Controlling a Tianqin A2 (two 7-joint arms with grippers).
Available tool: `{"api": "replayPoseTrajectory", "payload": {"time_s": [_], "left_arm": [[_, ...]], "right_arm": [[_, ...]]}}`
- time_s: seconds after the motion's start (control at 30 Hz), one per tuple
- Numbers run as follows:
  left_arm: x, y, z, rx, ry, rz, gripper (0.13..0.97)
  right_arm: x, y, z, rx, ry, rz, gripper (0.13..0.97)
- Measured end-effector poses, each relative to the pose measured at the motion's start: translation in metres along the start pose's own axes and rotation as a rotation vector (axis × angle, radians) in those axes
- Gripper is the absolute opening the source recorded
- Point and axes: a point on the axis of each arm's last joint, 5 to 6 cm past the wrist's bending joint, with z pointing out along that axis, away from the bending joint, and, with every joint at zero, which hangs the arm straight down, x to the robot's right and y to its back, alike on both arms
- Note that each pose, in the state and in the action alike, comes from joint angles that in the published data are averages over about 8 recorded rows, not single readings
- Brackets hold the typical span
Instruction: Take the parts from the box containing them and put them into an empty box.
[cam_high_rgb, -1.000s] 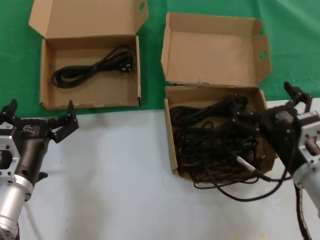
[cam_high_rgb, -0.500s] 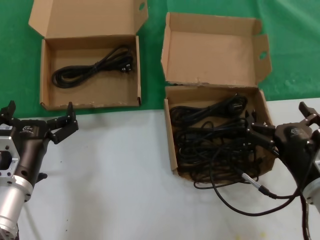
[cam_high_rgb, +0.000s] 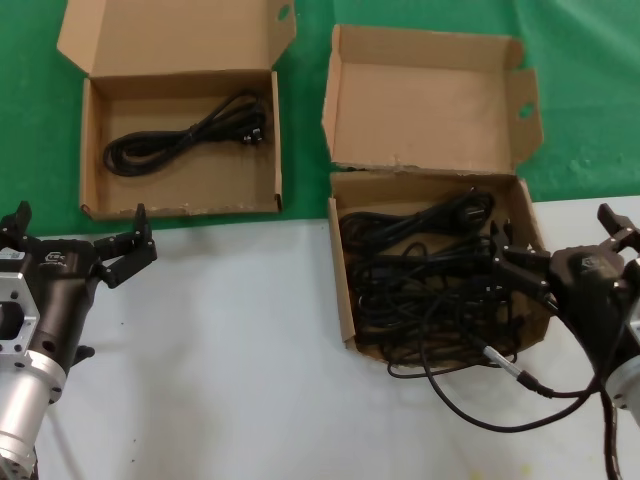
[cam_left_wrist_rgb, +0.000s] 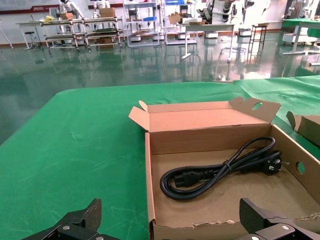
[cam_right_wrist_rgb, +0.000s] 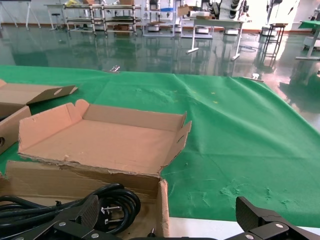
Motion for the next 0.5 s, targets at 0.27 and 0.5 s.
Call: {"api": "replayPoseTrajectory", "payload": {"time_s": [0.27, 0.5], "left_arm": [[0.0000, 0.0000, 0.0000, 0.000, 0.000, 0.000, 0.966], [0.0000, 0.0000, 0.0000, 0.000, 0.000, 0.000, 0.966]], "right_arm": [[0.0000, 0.0000, 0.0000, 0.000, 0.000, 0.000, 0.966], [0.0000, 0.0000, 0.0000, 0.000, 0.000, 0.000, 0.966]]}}
